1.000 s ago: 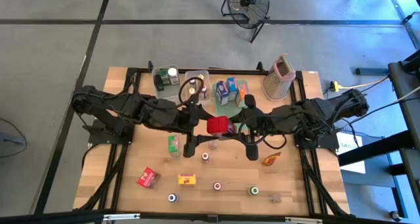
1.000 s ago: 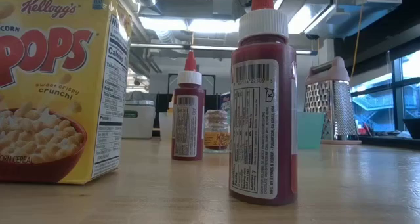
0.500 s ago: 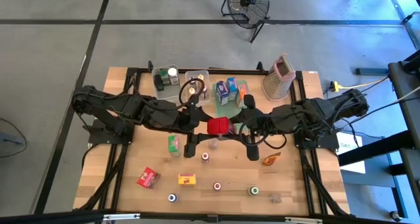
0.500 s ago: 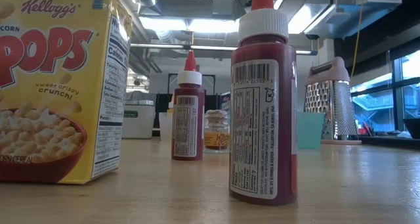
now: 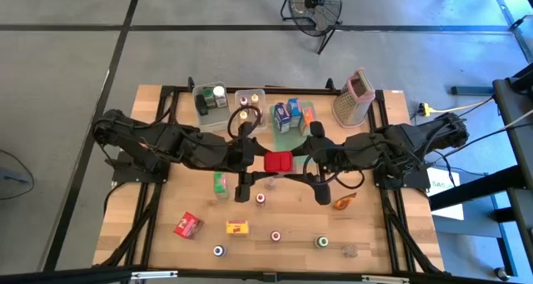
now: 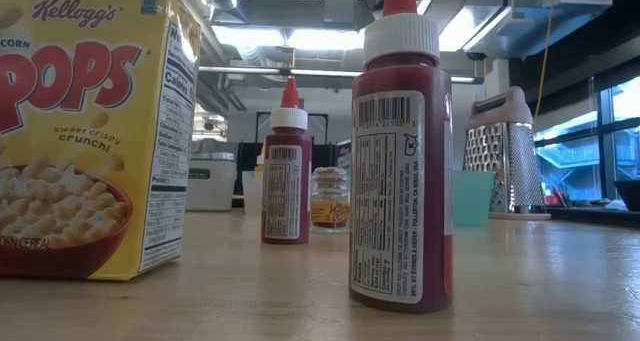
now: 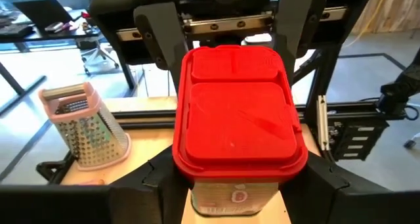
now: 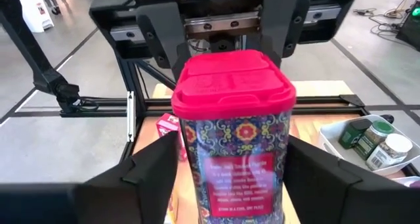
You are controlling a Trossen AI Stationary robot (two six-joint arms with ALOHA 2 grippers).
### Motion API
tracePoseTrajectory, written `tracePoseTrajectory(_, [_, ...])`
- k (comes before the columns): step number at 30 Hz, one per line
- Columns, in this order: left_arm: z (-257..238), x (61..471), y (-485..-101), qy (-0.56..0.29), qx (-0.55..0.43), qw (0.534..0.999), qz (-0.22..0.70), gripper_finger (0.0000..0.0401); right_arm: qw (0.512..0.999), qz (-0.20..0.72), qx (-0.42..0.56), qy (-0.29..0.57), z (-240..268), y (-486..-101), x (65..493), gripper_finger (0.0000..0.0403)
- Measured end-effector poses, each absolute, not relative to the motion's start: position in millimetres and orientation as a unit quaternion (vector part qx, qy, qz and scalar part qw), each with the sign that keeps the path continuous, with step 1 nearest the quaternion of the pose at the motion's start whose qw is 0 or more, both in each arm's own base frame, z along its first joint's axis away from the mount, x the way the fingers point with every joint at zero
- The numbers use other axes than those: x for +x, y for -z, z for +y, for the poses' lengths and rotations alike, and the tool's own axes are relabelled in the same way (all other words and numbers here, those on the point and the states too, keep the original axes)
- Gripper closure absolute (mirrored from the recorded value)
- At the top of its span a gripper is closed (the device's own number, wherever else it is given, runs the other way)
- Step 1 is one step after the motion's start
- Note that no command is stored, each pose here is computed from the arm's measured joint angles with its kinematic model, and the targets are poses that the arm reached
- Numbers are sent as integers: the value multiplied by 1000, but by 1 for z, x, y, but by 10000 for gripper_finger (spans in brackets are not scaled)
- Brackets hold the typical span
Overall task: Pick & Place Kitchen Items
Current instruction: Put the red spice can into the gray bin
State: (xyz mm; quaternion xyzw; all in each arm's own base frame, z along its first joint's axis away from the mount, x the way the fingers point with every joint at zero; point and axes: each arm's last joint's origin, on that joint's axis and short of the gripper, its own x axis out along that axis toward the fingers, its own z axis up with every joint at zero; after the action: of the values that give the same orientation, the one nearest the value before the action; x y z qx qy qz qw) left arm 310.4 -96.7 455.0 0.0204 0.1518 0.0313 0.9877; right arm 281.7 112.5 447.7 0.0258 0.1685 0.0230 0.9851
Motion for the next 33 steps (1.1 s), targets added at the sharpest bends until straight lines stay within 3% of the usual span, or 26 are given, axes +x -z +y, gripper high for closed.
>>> tracePoseTrajectory(11, [-100, 305, -456, -62, 24, 986, 151, 212, 988, 151, 9, -7, 105, -459, 267, 124])
tracePoseTrajectory(20, [-84, 271, -457, -178, -1, 964, 198, 212, 983, 179, 23, -34, 101, -466, 237, 123])
tracePoseTrajectory(33, [-68, 218, -434, -334, -1, 889, 313, 212, 974, 221, 30, -50, 109, -461, 221, 123])
